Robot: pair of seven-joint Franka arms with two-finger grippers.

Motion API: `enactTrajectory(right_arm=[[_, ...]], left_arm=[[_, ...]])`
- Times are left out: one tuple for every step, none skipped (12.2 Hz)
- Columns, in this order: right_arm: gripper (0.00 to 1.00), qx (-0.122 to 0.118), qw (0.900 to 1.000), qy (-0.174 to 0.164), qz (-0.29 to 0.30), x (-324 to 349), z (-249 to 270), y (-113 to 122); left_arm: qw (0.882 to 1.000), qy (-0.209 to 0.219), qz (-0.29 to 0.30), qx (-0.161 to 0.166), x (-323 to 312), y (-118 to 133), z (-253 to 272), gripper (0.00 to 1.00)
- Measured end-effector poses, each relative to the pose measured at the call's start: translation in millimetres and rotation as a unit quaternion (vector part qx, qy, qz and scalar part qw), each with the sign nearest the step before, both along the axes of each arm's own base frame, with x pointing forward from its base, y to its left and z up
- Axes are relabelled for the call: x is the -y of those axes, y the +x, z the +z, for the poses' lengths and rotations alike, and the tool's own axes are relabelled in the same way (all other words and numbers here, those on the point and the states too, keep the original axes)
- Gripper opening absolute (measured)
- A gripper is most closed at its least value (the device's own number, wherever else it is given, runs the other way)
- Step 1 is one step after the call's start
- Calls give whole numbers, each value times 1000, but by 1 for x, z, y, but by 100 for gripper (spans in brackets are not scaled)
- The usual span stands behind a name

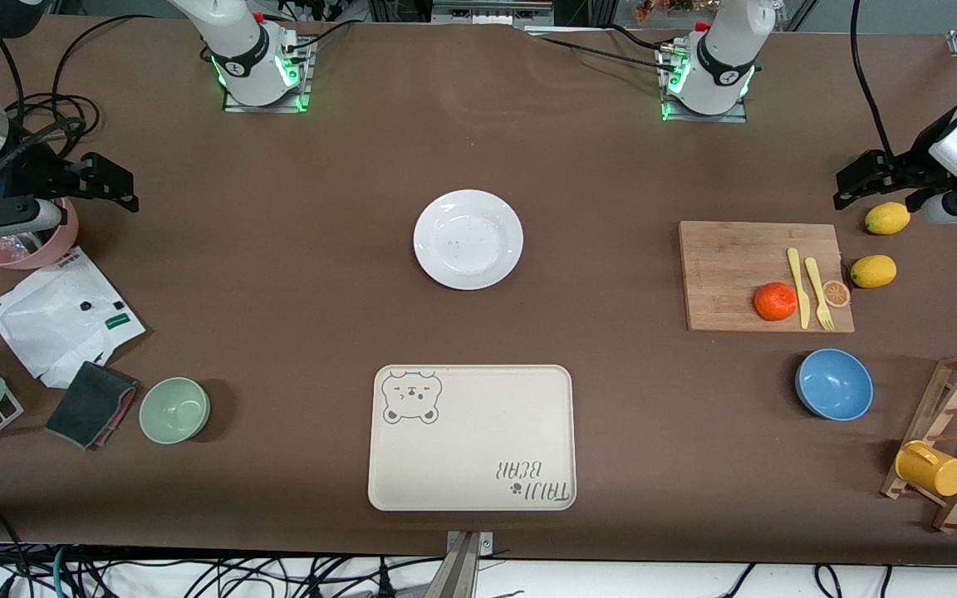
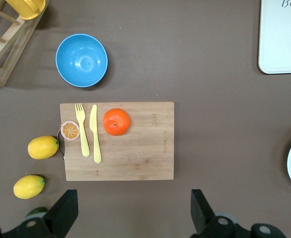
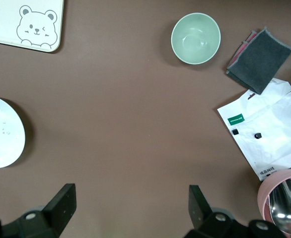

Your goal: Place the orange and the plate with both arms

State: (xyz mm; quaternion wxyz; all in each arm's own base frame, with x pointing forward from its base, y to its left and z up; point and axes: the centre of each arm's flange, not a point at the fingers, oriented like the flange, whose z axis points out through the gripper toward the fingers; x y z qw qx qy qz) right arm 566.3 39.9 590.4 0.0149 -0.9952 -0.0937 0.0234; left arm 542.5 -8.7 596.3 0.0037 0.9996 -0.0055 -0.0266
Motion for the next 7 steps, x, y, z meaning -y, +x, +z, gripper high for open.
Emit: enactTrajectory(right_arm=[[100,0,1000,0,0,0,0,0],[100,0,1000,0,0,0,0,0],[100,0,1000,0,0,0,0,0],[100,-2,1000,0,0,0,0,0],[100,-4,1000,0,0,0,-1,-1],[100,-5,1000,0,0,0,-1,-1],[100,-5,1000,0,0,0,-1,-1]], left_arm=[[1000,0,0,0,0,0,0,100],[1000,0,0,0,0,0,0,100],[1000,0,0,0,0,0,0,100],[1000,0,0,0,0,0,0,100],[1000,0,0,0,0,0,0,100],[1000,0,0,0,0,0,0,100],[1000,0,0,0,0,0,0,100]])
